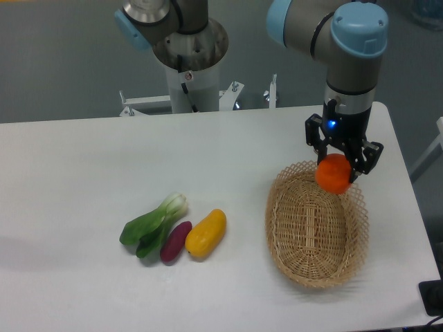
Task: Place the orange in the basket
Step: 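Hold the orange in the gripper above the wicker basket rim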
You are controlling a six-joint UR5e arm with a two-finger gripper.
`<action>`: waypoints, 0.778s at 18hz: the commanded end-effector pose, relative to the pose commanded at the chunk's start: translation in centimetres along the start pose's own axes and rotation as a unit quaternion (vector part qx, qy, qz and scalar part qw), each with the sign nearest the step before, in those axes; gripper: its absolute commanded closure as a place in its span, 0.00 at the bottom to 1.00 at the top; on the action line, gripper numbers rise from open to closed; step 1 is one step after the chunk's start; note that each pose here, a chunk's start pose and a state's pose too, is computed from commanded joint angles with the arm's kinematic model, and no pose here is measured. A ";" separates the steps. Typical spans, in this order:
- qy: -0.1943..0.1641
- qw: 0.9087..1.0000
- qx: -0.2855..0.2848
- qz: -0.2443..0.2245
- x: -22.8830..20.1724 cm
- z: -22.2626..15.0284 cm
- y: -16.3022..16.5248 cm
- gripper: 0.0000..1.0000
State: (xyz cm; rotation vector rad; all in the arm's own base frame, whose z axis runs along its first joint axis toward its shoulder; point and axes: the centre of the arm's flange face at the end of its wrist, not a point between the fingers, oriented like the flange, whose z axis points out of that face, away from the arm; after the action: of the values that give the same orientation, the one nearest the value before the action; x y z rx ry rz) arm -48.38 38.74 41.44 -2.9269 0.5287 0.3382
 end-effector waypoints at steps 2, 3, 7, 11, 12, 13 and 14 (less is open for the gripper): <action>0.002 1.000 0.001 0.000 0.1 0.2 0.0 0.51; 0.000 1.000 0.000 0.000 0.0 0.0 0.0 0.51; 0.002 1.000 0.000 -0.001 0.0 0.2 0.0 0.51; 0.004 1.000 -0.001 -0.001 0.3 0.5 -0.3 0.51; 0.005 1.000 -0.001 -0.002 0.3 0.6 -0.3 0.51; 0.005 1.000 -0.001 -0.003 0.3 0.6 -0.3 0.51; 0.004 1.000 0.000 -0.004 0.2 0.6 -0.3 0.51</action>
State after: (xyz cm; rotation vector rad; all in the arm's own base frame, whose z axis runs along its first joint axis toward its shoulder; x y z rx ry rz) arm -48.16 39.03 40.83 -2.9317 0.5172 0.3258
